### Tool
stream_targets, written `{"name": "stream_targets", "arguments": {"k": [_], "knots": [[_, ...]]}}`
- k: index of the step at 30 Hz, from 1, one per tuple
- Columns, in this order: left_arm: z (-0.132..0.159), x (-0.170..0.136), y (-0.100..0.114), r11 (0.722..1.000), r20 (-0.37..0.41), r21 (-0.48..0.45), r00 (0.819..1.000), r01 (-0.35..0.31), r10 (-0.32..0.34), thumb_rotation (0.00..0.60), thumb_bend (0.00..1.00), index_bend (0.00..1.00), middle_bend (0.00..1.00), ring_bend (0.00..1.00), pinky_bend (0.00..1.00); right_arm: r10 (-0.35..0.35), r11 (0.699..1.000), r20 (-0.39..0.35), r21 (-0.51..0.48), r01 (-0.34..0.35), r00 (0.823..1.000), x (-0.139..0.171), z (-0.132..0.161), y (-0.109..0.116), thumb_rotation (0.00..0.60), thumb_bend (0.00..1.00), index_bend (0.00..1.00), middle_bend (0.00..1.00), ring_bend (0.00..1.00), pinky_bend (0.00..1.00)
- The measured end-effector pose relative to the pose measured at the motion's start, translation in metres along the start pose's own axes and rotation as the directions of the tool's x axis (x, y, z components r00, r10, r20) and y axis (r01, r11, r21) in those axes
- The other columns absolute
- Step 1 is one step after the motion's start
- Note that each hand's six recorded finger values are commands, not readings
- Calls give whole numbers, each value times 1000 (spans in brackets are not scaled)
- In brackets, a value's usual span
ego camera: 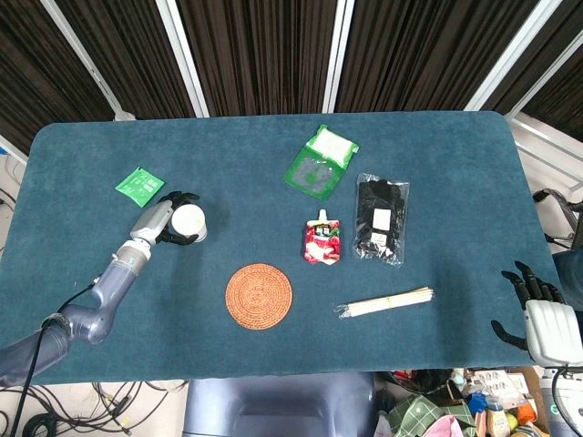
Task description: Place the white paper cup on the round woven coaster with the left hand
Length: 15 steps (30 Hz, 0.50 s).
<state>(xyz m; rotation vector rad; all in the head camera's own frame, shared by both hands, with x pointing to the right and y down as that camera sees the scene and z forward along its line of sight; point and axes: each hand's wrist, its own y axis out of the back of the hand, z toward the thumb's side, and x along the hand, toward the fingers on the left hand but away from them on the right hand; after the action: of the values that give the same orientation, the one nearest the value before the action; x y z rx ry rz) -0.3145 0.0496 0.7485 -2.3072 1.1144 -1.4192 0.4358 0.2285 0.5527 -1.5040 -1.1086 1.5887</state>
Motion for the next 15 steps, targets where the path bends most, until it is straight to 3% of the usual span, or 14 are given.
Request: {"name": "stream_targets", "arguments": {"k": [15], "knots": [[2,-2,-1,1000,6,4,1000,1,-1,600,278,216,320,0,0,0,1000,-5,-1,0,1000,0,1,0,600,129,191,51,187,193]]}}
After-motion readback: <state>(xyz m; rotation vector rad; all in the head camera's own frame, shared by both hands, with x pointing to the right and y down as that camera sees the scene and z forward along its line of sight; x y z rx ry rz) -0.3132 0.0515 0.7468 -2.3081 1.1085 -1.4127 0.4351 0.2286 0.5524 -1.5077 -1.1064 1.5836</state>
